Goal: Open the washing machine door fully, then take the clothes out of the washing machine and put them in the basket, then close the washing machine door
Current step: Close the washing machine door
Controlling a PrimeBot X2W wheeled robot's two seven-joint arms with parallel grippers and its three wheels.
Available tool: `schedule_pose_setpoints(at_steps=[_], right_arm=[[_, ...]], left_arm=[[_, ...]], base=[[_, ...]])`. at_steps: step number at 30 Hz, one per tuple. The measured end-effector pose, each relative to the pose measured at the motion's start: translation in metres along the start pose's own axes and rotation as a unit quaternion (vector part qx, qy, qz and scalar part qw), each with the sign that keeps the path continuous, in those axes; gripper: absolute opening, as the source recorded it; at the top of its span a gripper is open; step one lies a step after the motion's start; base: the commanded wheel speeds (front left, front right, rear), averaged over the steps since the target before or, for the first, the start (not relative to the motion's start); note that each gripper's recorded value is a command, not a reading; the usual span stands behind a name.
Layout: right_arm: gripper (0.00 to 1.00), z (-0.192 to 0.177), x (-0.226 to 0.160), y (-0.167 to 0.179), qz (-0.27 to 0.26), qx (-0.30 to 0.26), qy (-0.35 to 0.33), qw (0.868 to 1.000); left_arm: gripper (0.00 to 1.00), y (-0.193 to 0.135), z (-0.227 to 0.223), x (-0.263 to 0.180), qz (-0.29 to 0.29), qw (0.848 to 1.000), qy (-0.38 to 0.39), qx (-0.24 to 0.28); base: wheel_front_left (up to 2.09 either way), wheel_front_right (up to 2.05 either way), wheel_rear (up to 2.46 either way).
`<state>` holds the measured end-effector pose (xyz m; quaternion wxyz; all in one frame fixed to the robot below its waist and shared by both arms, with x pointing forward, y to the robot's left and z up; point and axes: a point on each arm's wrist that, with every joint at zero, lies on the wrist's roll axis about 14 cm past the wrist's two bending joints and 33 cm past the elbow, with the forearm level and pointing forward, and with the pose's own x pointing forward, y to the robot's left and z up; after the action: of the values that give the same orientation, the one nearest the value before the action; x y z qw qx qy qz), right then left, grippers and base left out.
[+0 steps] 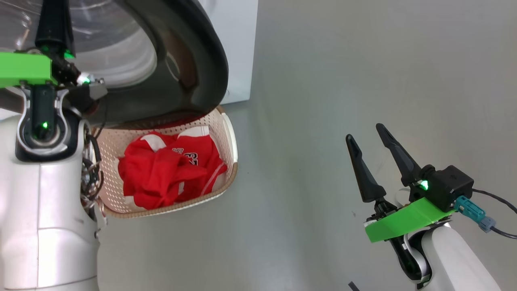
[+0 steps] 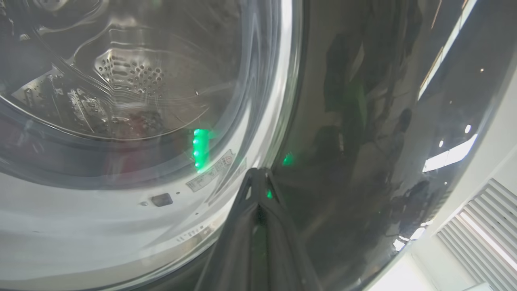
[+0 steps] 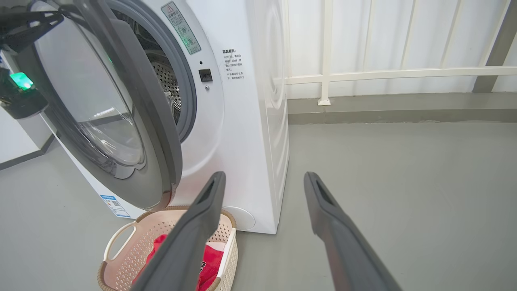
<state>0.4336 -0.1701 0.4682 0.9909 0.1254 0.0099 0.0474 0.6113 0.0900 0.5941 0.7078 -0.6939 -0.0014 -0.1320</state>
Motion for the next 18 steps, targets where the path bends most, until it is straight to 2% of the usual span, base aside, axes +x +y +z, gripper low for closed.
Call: schedule_pose_setpoints(at_steps=[1, 2, 3, 6, 12, 15, 18], right_arm=[[1.00, 0.002, 0.000, 0.001, 0.001, 0.000, -0.002, 1.000], [1.00, 0.004, -0.001, 0.002, 0.002, 0.000, -0.005, 1.000], [1.00, 0.006, -0.001, 0.003, 0.003, 0.000, -0.007, 1.000], [1.00, 0.012, -0.003, 0.004, 0.005, -0.001, -0.016, 1.000], [1.00, 0.020, -0.013, 0.012, 0.013, 0.001, -0.025, 1.000], [1.00, 0.025, -0.016, 0.017, 0.019, 0.002, -0.032, 0.999], [1.00, 0.033, -0.017, 0.023, 0.027, 0.002, -0.042, 0.999]], left_arm=[[0.16, -0.002, 0.001, -0.002, -0.002, 1.000, 0.000, -0.001], [0.96, -0.007, 0.001, -0.005, -0.010, 1.000, 0.003, -0.002], [1.00, -0.011, -0.001, -0.007, -0.019, 1.000, 0.006, -0.001], [1.00, -0.019, -0.001, -0.020, -0.027, 1.000, 0.007, 0.004], [1.00, -0.006, 0.007, -0.059, -0.005, 1.000, -0.002, 0.022], [1.00, -0.009, 0.019, -0.077, -0.008, 0.998, -0.022, 0.067], [1.00, -0.007, 0.031, -0.097, 0.000, 0.988, -0.040, 0.150]], base=[[0.00, 0.00, 0.00], [0.00, 0.00, 0.00], [0.00, 0.00, 0.00], [0.00, 0.00, 0.00], [0.00, 0.00, 0.00], [0.00, 0.00, 0.00], [0.00, 0.00, 0.00]])
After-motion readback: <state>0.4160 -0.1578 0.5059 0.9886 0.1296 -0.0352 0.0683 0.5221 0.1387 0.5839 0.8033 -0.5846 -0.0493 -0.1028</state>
